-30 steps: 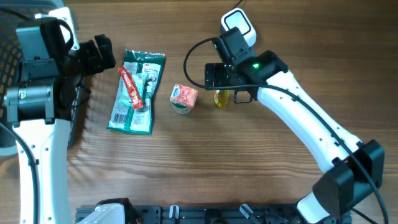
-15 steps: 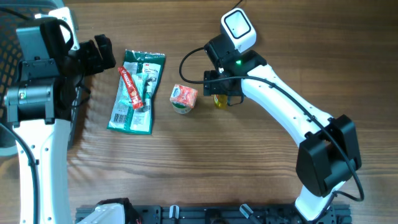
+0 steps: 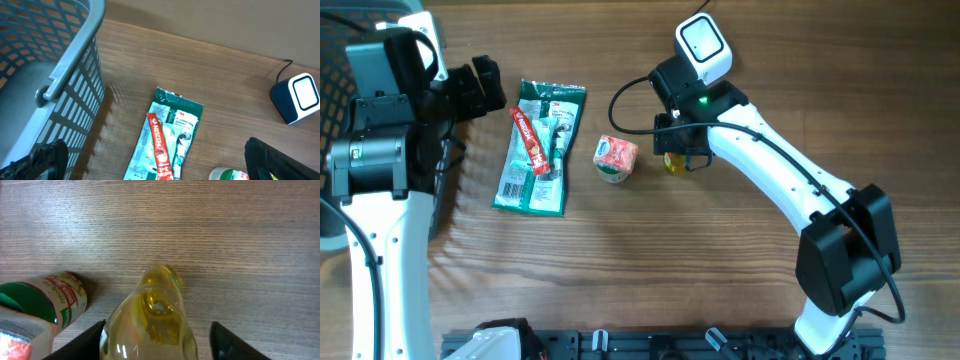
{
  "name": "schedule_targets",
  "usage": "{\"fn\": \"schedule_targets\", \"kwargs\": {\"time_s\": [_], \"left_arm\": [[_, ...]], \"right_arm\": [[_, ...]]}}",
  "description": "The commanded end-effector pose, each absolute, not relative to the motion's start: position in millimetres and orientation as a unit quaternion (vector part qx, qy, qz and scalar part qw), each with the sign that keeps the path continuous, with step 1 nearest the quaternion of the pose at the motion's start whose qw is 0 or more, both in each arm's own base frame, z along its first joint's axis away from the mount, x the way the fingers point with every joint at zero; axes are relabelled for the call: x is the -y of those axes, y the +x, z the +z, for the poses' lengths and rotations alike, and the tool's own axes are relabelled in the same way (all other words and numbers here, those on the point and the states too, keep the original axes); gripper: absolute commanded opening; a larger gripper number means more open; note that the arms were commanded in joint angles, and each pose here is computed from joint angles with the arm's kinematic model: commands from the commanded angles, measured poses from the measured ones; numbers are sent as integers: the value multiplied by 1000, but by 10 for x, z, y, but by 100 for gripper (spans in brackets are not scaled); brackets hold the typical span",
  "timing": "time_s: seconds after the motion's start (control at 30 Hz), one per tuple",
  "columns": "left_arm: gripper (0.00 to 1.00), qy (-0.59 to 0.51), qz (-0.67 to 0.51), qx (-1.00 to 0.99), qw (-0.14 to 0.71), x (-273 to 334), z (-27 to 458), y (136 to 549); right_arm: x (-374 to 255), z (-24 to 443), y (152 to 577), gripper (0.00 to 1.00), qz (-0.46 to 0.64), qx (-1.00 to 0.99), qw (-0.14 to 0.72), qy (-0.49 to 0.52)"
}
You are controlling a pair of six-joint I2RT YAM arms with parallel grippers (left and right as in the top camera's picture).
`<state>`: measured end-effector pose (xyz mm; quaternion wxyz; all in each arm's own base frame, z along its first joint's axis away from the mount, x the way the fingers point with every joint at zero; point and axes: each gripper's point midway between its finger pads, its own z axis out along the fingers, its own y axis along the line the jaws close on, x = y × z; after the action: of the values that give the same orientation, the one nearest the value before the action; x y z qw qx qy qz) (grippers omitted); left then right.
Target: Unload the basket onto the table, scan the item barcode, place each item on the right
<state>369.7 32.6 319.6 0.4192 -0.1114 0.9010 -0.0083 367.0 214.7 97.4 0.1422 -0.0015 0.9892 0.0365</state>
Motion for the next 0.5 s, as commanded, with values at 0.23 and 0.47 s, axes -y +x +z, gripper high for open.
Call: {"fn": "schedule_targets", "kwargs": {"time_s": [0.23, 0.47], "left_arm": [[100, -111, -3, -899, 423, -351, 3229, 3707], [100, -111, -3, -899, 423, -351, 3229, 3707]], "right_arm": [[-2171, 1285, 3600, 29, 98, -984, 144, -23], [-1904, 2068, 3375, 29, 245, -956, 147, -62]]}}
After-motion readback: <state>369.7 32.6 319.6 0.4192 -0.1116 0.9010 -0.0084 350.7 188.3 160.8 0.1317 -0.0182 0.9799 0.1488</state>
